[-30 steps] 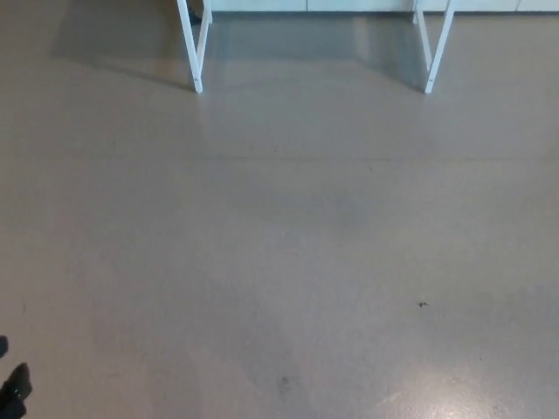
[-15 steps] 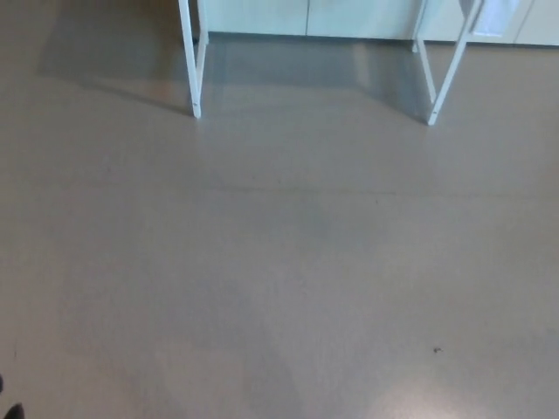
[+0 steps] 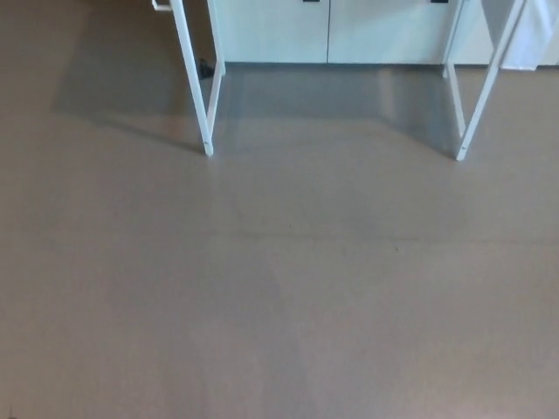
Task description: The robot walks towards a desk on which an air pump is kept in the middle. It lifts it up and holds it with its left hand and uses its right hand to compress it by pushing its handle inwards.
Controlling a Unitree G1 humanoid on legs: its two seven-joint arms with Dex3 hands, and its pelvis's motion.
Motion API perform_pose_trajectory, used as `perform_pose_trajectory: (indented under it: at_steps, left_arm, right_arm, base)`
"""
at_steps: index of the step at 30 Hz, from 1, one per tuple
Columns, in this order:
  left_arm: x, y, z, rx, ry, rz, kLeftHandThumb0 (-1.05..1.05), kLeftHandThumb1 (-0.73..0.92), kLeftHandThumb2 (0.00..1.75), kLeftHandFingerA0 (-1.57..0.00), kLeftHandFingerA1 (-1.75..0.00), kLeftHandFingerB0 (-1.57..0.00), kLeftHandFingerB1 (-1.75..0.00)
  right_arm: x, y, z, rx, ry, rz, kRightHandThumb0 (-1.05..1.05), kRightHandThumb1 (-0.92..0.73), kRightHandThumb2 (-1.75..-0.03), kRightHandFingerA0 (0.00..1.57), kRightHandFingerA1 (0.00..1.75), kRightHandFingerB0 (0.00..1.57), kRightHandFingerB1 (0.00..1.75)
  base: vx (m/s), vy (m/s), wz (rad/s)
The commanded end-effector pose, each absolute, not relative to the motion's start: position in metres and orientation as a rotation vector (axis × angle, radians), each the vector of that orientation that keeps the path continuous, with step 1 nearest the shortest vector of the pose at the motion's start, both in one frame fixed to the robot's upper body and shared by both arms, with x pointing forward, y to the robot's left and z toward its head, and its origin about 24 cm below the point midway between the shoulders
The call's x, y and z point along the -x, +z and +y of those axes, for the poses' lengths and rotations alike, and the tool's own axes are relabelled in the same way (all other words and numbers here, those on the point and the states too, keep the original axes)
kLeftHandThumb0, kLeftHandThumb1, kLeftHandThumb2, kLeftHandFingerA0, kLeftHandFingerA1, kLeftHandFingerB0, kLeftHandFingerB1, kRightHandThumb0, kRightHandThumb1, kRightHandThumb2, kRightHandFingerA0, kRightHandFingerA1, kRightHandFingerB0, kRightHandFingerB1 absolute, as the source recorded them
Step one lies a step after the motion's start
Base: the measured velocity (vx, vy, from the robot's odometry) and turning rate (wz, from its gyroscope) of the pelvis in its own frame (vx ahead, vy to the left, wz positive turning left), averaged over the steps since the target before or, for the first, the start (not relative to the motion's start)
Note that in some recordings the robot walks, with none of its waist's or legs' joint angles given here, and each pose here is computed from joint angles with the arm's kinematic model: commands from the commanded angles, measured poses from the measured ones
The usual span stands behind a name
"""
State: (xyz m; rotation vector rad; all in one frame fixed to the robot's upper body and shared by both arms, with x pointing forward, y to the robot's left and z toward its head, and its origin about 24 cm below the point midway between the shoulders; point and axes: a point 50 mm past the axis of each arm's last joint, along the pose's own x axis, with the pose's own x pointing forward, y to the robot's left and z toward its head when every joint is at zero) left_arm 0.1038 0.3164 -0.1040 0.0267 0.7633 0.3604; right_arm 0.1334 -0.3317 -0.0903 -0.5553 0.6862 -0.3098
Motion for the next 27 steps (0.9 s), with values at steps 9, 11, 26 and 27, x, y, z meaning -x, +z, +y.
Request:
perform_pose_trajectory:
  at_steps: [9,11,26,27]
  left_arm:
    - [-0.099,-0.101,0.321,-0.08,0.341,0.76,-0.23,0.8,0.63,-0.46,-0.44,-0.39,-0.36]
    - [-0.098,-0.102,0.321,-0.083,0.34,0.77,-0.25,0.8,0.63,-0.47,-0.44,-0.39,-0.35]
    - [-0.095,-0.103,0.32,-0.136,0.303,0.771,-0.23,0.78,0.63,-0.48,-0.45,-0.38,-0.36]
    - [-0.095,-0.103,0.32,-0.151,0.297,0.774,-0.24,0.79,0.63,-0.49,-0.45,-0.39,-0.36]
  right_arm:
    - [-0.127,-0.091,-0.333,0.58,-0.289,0.695,-0.17,-0.63,-0.58,0.69,0.49,0.53,0.43]
    - [-0.126,-0.092,-0.333,0.579,-0.289,0.702,-0.17,-0.63,-0.58,0.69,0.49,0.53,0.43]
    - [-0.127,-0.094,-0.33,0.578,-0.267,0.715,-0.2,-0.64,-0.59,0.7,0.48,0.56,0.44]
    - [-0.127,-0.094,-0.33,0.574,-0.267,0.711,-0.19,-0.64,-0.59,0.69,0.49,0.56,0.44]
  base:
    - [0.48,0.119,-0.31]
    - [0.66,0.099,0.01]
    - [0.47,-0.083,0.26]
    - [0.4,-0.082,0.01]
